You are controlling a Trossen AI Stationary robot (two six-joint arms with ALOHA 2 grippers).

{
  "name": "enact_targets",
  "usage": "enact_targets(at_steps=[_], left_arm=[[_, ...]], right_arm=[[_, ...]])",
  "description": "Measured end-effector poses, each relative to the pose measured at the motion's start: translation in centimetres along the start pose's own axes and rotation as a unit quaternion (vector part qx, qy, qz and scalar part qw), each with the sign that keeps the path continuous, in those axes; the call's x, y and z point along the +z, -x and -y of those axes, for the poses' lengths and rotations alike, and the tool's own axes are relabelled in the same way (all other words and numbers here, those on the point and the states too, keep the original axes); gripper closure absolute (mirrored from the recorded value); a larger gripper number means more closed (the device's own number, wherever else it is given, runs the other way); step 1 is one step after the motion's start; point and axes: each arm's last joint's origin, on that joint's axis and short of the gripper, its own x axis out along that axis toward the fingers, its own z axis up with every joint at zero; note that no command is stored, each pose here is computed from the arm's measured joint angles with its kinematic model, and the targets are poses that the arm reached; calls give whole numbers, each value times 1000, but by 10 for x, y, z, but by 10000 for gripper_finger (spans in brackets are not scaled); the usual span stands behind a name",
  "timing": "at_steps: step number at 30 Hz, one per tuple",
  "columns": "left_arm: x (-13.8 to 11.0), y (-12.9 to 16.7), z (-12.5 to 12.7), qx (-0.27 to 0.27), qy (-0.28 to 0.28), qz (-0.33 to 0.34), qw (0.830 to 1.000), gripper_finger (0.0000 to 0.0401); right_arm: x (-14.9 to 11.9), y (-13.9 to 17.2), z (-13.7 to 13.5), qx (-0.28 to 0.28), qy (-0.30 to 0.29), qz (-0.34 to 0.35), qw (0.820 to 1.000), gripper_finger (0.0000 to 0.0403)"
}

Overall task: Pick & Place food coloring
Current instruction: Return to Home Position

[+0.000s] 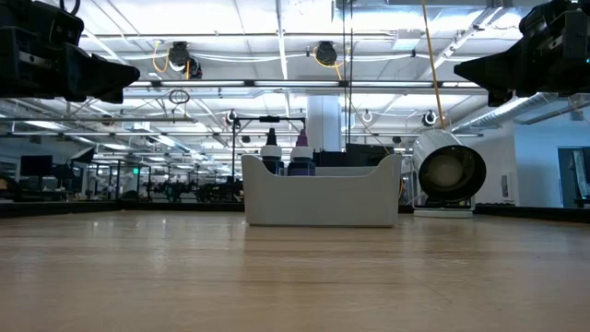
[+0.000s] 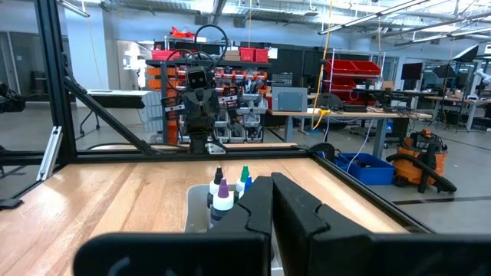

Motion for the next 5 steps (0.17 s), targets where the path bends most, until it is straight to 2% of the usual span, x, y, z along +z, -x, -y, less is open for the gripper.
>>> enact_targets(at_steps=[5], left_arm=[[0, 0, 0, 0, 0, 0, 1000, 359]], right_arm=[[0, 0, 0, 0, 0, 0, 1000, 403]])
